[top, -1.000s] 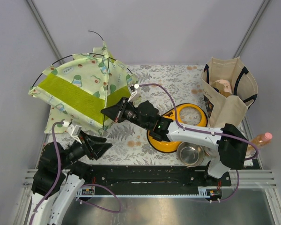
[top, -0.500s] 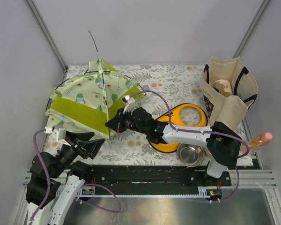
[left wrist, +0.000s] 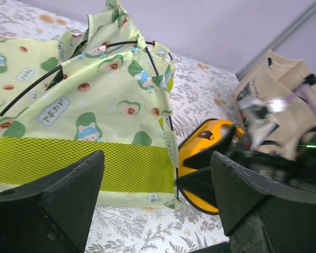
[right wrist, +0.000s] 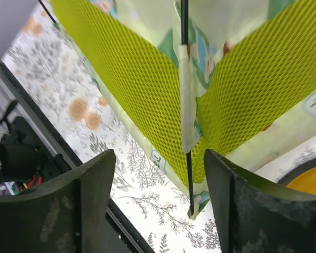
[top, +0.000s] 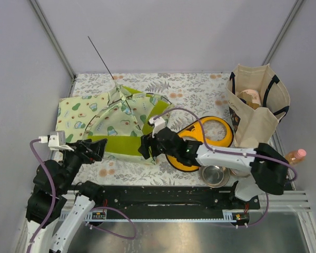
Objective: Set up the pet tent
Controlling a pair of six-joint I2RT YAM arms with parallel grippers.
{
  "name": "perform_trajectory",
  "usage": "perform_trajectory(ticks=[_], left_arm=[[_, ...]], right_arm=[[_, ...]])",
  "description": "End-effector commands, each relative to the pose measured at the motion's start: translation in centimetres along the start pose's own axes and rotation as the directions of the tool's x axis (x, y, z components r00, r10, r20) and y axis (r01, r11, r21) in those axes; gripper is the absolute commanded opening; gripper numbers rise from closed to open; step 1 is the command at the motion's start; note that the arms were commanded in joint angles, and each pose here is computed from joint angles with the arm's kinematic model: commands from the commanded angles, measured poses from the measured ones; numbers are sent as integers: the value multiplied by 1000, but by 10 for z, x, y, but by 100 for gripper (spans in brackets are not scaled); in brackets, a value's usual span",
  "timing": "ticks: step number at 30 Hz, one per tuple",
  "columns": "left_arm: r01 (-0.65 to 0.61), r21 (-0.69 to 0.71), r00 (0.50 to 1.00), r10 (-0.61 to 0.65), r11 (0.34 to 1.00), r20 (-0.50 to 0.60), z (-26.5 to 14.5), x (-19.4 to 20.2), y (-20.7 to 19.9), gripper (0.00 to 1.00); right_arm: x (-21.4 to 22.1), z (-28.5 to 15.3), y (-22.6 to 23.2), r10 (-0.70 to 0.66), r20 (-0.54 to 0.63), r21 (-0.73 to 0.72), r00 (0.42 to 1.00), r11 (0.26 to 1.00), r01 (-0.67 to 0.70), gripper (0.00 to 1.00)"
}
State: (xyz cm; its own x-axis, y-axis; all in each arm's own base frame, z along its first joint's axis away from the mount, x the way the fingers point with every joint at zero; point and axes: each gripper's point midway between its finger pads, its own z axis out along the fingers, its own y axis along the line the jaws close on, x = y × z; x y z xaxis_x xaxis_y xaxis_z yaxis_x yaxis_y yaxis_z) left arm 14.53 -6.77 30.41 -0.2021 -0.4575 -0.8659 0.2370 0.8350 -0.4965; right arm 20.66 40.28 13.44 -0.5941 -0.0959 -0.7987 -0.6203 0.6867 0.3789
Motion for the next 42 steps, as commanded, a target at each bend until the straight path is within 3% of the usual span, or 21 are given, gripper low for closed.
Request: perform_trajectory(ticks=[1,6,14,17,23,27,34,38,40,42], left_arm=[[-52,-93,996,59,994,66,8,-27,9,84],[-115,-144,989,127,983,75,20,-37,16,85],[-196,-207,974,214,959,68,34,-45,26,86],[-221,-217,969,239,951,59,35,-45,28,87],[-237,-222,966,253,946,46,39,-45,29,88],[-248,-222,963,265,943,51,37,-48,28,88],[-264,-196,957,282,944,71,23,-61,18,89],[-295,-103,952,302,950,58,14,-64,-1,89],[-315,-52,947,317,948,44,9,-63,-10,89],[-326,-19,945,326,945,29,4,-62,-16,90]], right_arm=[[-77,-40,10,-60,188,30,980,998,55,79],[-120,-36,11,-176,258,107,950,982,152,81],[-156,16,-7,-265,213,207,940,953,222,77],[-159,39,-20,-285,173,235,943,942,242,66],[-149,60,-16,-350,109,166,930,929,330,35],[-152,55,-17,-378,111,168,919,919,358,1],[-198,20,-11,-492,214,180,844,869,461,0],[-231,1,-14,-529,289,160,798,849,504,0],[-236,-6,-17,-569,302,135,765,820,557,0],[-242,-8,-10,-629,346,87,696,760,644,0]])
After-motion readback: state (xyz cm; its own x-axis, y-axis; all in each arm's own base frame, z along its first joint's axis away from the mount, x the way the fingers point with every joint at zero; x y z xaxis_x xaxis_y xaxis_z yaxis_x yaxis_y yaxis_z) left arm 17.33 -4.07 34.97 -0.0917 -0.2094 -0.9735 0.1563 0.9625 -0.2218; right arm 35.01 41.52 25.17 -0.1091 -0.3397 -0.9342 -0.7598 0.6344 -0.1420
